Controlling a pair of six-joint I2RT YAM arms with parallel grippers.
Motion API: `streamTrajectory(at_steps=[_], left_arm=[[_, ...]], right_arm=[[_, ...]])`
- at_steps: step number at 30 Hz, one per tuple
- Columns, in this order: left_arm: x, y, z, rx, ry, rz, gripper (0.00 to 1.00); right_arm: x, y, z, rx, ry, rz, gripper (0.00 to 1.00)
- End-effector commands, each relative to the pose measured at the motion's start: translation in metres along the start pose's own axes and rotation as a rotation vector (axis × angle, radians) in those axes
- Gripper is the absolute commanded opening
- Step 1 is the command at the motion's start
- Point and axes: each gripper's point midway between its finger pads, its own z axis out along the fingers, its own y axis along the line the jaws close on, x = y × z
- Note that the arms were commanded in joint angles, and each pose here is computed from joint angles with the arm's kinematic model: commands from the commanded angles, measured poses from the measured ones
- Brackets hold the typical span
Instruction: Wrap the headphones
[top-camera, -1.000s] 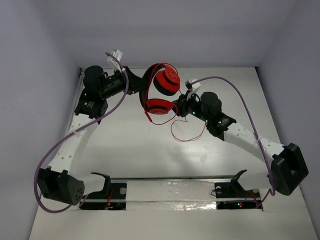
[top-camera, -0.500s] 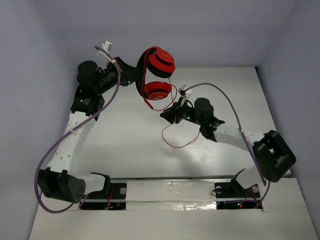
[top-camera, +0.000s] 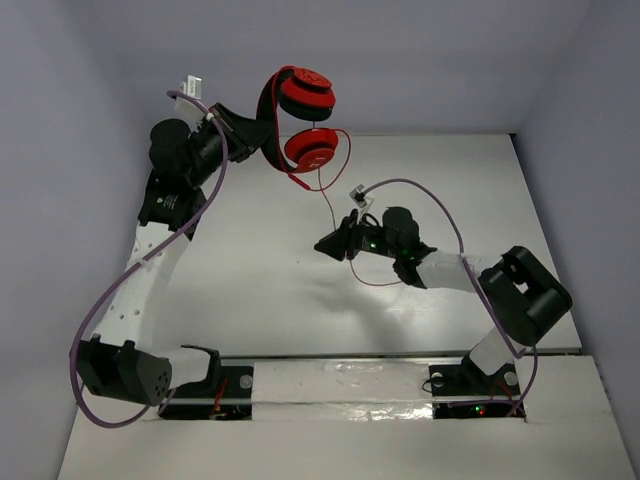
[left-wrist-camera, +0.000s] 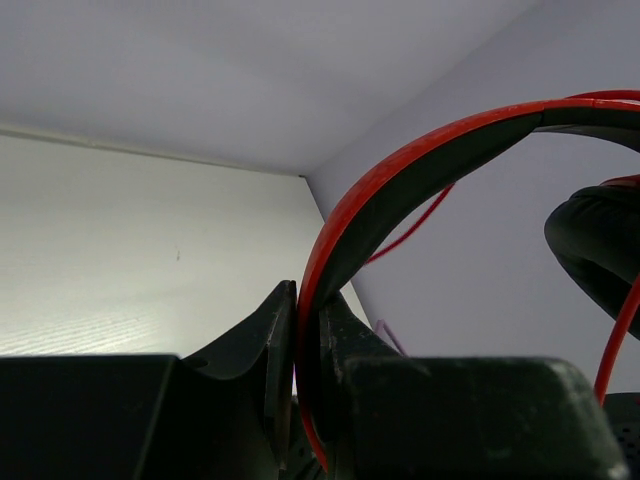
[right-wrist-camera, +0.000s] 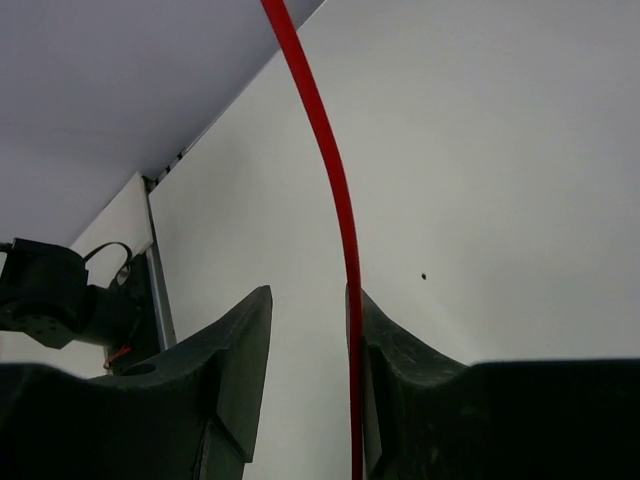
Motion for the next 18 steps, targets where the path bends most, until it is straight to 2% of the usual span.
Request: streamTrajectory(at_steps=[1, 3, 6, 7, 8, 11, 15, 16, 18], left_arm=[[-0.053, -0.047, -0.012, 0.085, -0.178, 0.048, 0.0], [-0.063, -0.039, -0.014, 0.034, -0.22, 0.058, 0.0], [-0.072, -0.028, -0.016, -0.025, -0.255, 0.077, 0.0], [-0.073, -0.025, -0.016, -0.041, -0.265, 0.09, 0.0], [-0.077, -0.019, -0.017, -0.078, -0.283, 0.094, 0.0], [-0.084, -0.003, -0.02, -0.162, -0.326, 0.118, 0.0], [-0.077, 0.037, -0.023, -0.296, -0.355, 0.13, 0.0], [-0.075, 0.049, -0.025, -0.336, -0.365, 0.132, 0.0], [-0.065, 0.079, -0.035, -0.436, -0.381, 0.138, 0.0]], right_arm=[[-0.012, 0.018, 0.002, -0.064, -0.047, -0.024, 0.42], [-0.009, 0.017, 0.002, -0.042, -0.039, -0.016, 0.42], [-0.001, 0.013, -0.002, 0.005, -0.018, 0.004, 0.36], [0.005, 0.01, -0.004, 0.022, 0.003, 0.02, 0.32], [0.007, 0.009, -0.006, 0.032, 0.011, 0.025, 0.19], [0.018, 0.019, -0.007, 0.045, 0.06, 0.034, 0.02], [0.023, 0.036, -0.004, 0.102, 0.126, -0.008, 0.0], [0.034, 0.036, -0.009, 0.136, 0.175, -0.017, 0.0], [0.028, 0.047, -0.015, 0.147, 0.165, -0.037, 0.0]])
